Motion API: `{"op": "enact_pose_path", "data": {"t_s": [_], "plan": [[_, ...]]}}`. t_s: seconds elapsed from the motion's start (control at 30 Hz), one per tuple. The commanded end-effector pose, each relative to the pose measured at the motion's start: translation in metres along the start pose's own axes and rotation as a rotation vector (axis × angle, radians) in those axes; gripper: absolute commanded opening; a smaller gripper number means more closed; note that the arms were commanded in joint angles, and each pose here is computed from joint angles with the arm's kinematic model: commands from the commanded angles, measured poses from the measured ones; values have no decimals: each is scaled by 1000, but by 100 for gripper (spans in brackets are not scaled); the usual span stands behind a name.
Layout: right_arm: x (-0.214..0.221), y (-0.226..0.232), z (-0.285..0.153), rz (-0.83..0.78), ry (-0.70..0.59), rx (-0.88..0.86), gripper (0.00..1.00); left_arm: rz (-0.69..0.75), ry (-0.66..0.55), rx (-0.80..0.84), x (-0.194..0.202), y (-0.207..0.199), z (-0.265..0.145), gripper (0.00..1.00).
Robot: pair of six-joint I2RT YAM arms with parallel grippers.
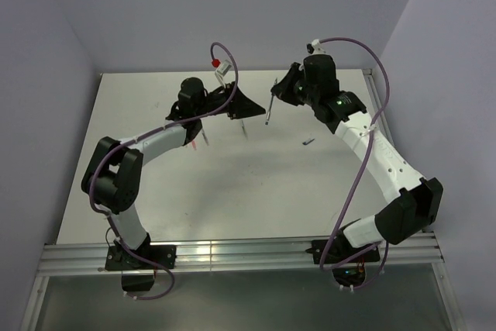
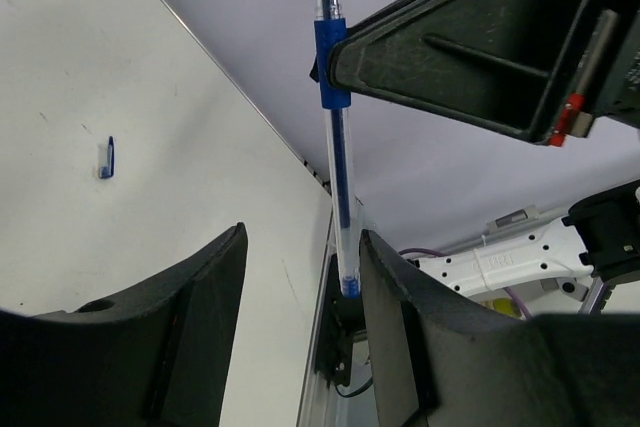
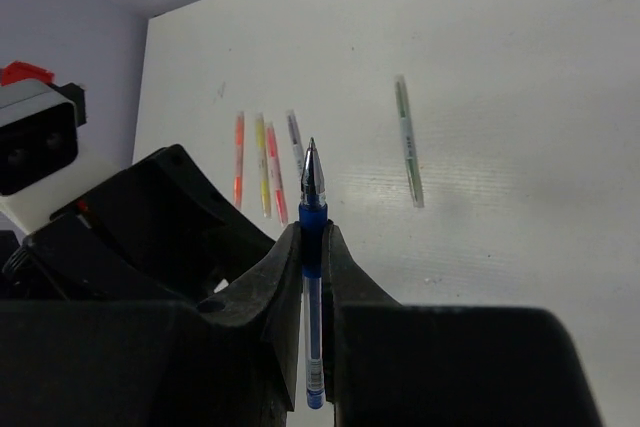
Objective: Insert the pens into the pen caps
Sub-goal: Pick up the pen from the center of the board.
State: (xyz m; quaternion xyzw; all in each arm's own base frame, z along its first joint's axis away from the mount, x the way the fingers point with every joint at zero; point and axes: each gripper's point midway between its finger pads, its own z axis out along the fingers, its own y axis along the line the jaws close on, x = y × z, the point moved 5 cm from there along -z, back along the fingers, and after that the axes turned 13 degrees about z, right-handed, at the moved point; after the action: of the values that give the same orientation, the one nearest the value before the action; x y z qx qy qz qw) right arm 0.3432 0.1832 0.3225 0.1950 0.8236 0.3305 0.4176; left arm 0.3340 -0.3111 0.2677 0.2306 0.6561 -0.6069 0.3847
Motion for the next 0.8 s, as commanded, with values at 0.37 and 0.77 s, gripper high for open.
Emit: {"op": "enact_pose_path", "data": {"t_s": [0.37,0.77], "plan": [[5,40,0,-23,-38,-73,0,38,-59,71,-19,-33,0,49],[12,42,4,-21,-45,-76,0,-22,-31,61,-7,-31,-4,36]]}}
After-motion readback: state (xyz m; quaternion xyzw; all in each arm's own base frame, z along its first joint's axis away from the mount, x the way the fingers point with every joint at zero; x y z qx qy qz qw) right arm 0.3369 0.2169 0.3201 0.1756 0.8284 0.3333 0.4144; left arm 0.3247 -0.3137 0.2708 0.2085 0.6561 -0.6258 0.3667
